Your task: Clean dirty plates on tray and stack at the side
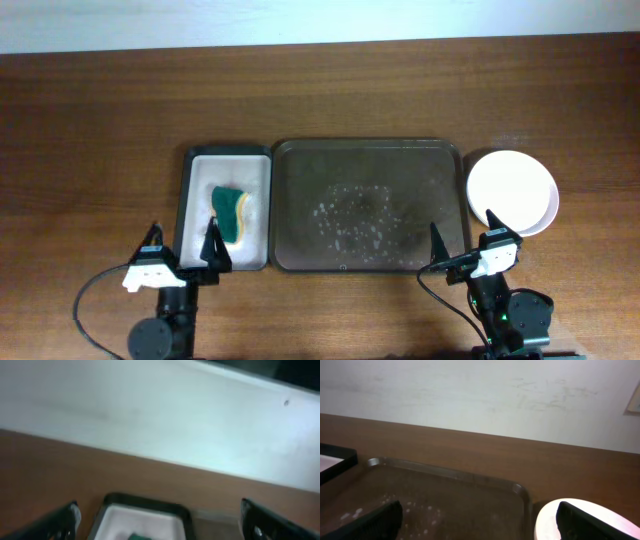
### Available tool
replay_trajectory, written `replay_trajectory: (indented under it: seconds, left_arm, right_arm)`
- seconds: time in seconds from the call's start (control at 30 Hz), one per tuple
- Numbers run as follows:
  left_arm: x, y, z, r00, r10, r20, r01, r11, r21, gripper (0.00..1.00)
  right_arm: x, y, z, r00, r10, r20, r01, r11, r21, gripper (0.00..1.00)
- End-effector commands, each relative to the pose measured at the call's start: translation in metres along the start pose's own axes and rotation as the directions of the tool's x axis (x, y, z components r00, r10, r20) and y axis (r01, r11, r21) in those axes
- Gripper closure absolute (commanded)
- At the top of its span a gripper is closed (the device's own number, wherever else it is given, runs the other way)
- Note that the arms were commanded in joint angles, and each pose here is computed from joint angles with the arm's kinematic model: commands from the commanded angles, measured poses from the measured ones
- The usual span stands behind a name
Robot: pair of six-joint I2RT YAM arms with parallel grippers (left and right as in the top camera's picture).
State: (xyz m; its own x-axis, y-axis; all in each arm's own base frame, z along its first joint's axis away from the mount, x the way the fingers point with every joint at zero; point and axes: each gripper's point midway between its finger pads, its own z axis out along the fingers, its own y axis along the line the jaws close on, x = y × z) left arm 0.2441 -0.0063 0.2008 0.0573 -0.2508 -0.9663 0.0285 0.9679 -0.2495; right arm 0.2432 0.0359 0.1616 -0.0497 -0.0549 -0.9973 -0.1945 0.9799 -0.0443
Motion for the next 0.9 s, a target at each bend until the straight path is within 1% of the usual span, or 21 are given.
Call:
replay_trajectory:
  seconds: [0.0,0.03,0.13,0.87]
  left_arm:
    - [0.012,0.004,0.001,0.995,0.098,-0.011,-0.098,0.995,-0.007,0.01]
    - [0.016,0.005,0.001,0.99,0.139,-0.027,-0.139,0.99,-0.008,0.01]
    - [0.043,0.01,-0.001,0.979,0.149,-0.14,-0.151,0.988,-0.007,0.01]
    - [0.044,0.008,-0.001,0.978,0.149,-0.143,-0.15,0.989,0.006,0.01]
  right_arm:
    - [0.002,0.0,0.0,1.0,-0.001,-0.004,0.001,1.0,0.002,0.01]
    - [0.002,0.0,0.0,1.0,-0.001,-0.004,0.001,1.0,0.002,0.01]
    - [0.002,0.0,0.0,1.0,-0.001,-0.004,0.001,1.0,0.002,0.01]
    - [0.002,0.0,0.0,1.0,-0.001,-0.004,0.001,1.0,0.002,0.01]
